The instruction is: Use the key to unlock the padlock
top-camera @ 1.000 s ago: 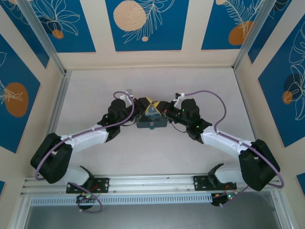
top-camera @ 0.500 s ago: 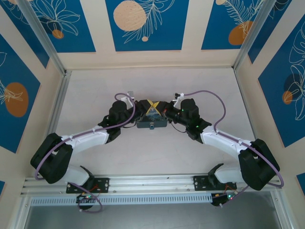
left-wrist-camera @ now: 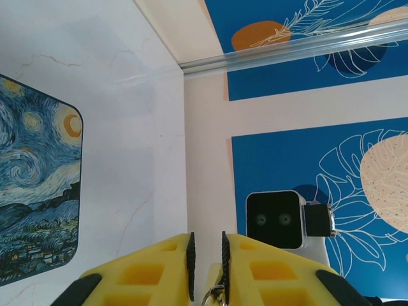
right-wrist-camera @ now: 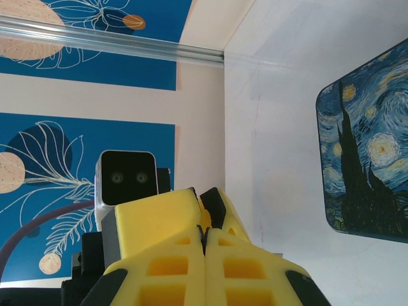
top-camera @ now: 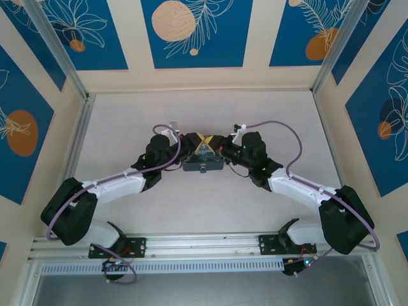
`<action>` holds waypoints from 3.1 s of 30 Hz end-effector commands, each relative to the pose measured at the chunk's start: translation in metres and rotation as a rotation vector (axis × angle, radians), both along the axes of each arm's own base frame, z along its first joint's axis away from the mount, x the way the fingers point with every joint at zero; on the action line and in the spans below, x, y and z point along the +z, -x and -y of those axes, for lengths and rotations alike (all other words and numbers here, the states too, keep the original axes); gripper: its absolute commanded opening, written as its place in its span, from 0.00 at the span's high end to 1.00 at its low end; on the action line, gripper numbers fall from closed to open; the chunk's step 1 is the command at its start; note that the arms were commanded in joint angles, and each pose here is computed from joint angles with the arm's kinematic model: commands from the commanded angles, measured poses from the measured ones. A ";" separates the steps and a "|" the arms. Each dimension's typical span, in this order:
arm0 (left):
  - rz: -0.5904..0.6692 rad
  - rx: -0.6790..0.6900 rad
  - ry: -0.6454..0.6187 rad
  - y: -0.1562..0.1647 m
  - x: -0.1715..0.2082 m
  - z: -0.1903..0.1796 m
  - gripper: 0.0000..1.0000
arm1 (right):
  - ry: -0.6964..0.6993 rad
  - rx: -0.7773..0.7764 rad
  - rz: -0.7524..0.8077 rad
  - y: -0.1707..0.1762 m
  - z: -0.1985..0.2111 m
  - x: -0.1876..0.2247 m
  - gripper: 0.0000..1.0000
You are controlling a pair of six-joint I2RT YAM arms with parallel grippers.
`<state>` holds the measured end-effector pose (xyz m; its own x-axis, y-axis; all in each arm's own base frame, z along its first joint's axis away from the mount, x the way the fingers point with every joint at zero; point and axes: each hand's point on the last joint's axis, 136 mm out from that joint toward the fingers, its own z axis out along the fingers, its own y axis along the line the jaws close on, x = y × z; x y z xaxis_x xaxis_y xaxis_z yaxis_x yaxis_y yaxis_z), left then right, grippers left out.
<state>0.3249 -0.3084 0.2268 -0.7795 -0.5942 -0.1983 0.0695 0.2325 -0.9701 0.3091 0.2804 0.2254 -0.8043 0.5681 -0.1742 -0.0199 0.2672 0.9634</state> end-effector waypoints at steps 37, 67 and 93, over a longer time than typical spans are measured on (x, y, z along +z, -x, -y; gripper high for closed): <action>0.269 -0.239 -0.163 -0.014 0.044 0.029 1.00 | 0.055 0.107 0.200 -0.001 0.073 0.040 0.27; 0.182 -0.133 0.027 -0.017 0.051 0.027 1.00 | -0.074 0.193 0.285 -0.021 0.022 0.056 0.55; 0.177 -0.126 0.026 -0.019 0.051 0.029 1.00 | -0.061 0.220 0.227 -0.011 0.019 0.029 0.68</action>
<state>0.3423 -0.3352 0.2669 -0.8145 -0.4860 -0.3169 0.2438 0.2089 -0.9471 0.3255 0.2594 0.2559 -0.8495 0.4161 -0.3243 -0.2710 0.1832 0.9450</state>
